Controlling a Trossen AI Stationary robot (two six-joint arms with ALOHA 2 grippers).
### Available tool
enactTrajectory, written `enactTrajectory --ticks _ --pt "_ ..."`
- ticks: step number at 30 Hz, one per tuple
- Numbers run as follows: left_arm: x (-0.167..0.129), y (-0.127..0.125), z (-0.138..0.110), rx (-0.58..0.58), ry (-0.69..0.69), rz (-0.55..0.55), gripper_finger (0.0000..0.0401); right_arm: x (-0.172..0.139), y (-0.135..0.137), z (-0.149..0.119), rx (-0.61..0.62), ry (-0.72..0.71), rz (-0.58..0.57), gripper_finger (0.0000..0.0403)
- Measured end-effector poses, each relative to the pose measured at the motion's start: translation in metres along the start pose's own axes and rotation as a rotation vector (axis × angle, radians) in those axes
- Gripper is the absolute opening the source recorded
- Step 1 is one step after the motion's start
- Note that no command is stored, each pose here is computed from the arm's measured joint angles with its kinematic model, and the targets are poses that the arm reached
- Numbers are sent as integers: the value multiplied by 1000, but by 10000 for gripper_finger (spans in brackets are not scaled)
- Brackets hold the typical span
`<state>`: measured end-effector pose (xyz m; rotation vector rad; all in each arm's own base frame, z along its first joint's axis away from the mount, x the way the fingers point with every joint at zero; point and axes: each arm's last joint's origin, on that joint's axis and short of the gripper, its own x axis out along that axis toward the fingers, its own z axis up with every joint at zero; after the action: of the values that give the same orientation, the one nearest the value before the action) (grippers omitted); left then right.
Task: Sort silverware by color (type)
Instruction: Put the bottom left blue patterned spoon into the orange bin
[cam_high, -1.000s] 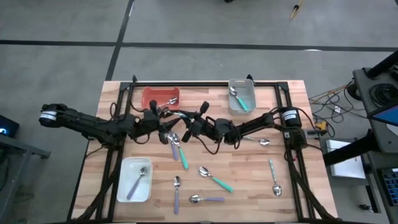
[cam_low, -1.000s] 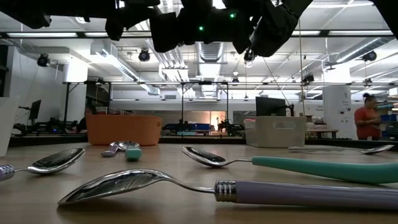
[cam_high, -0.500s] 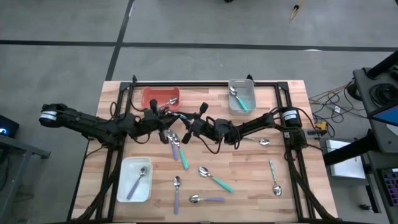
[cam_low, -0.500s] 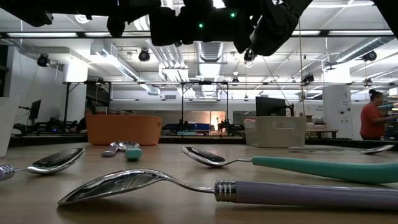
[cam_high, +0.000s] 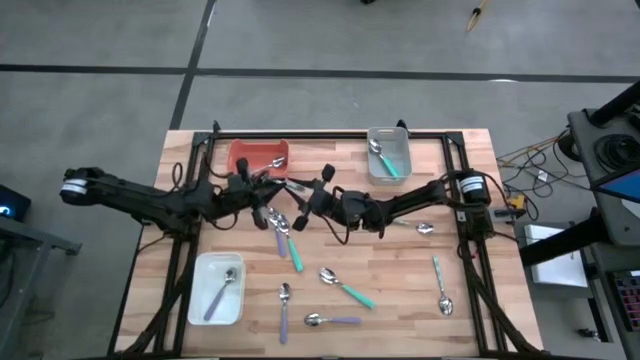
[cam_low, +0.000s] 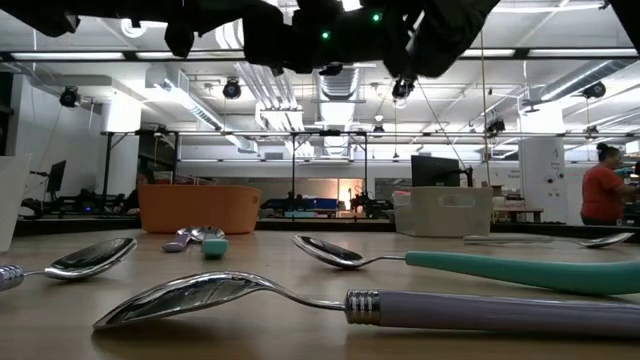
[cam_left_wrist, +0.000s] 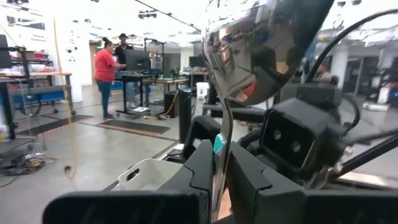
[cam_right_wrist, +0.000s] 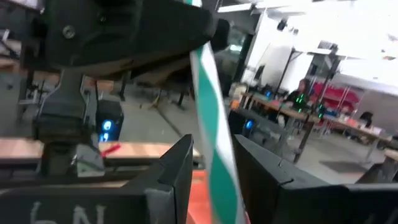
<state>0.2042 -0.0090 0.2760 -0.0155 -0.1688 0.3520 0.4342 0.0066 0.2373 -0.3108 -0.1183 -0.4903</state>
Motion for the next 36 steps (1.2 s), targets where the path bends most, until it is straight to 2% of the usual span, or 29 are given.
enactTrajectory --ticks 10,17,24,27,30,36 --pt "8 2 27 86 -6 42 8 -4 -9 10 92 126 17 107" --pt "15 1 45 60 -45 75 7 -1 -15 6 87 159 21 107" --pt "18 1 55 73 -31 90 7 -1 -19 -6 36 257 17 107" --pt "19 2 56 88 21 92 7 -3 -17 -12 -3 323 40 107" --pt "19 4 55 103 127 96 7 -7 -16 -16 -21 397 58 107" --pt "15 7 54 172 430 97 7 -25 -29 -4 -77 569 96 107"
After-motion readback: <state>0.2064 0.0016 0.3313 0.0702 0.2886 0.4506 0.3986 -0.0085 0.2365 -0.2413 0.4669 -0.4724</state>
